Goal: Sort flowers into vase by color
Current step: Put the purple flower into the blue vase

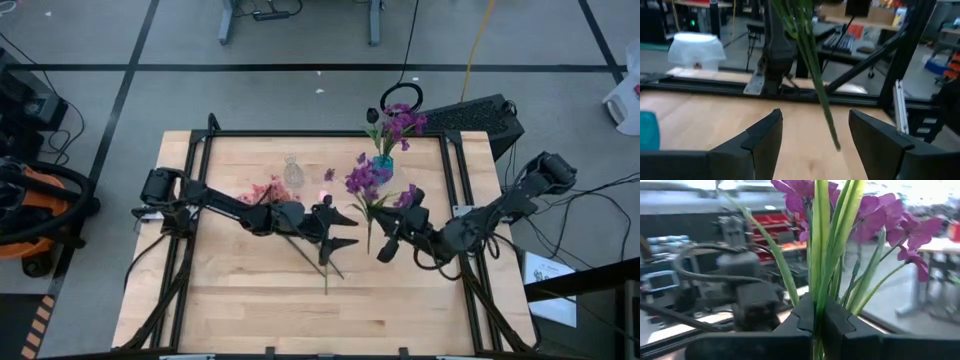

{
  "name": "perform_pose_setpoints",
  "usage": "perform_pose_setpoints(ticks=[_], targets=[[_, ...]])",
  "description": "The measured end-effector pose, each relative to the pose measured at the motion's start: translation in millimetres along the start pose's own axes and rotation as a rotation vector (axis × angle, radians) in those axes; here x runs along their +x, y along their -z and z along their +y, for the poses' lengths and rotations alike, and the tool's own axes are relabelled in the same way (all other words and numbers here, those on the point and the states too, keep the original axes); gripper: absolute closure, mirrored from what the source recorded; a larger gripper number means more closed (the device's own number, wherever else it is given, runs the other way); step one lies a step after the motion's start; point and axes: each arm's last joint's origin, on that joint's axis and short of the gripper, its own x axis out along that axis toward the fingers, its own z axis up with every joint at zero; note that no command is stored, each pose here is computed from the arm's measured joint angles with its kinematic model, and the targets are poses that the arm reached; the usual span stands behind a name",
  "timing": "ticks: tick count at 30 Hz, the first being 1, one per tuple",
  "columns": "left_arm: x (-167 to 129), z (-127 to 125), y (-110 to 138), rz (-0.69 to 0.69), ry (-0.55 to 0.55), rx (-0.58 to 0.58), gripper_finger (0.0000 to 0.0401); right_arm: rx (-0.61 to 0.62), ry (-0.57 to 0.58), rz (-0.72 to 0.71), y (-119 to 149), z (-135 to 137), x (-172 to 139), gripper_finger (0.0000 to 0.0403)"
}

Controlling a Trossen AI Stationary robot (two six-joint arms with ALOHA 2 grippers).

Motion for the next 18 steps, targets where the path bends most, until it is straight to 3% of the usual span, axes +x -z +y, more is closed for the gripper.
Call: perform_pose_setpoints(ticks=[6,12,18], targets=[[0.4,-1.8,-2.7,-0.04,0.029,-0.004,0.0166,-0.088,-0.139,-0.124,2.4,9.9,15.3,0.0397],[0.9,-5.5,0.1,-0.029,0.043,0.002,0.0172,-0.151,-0.14,-0.196,8.2,14.3,23.1,0.0397],[0.9,-4.7,1.6,-0.012,0.039,0.009,0.0241,-0.172,-0.136,-0.201,8.8,14.6,23.5,0.0397]])
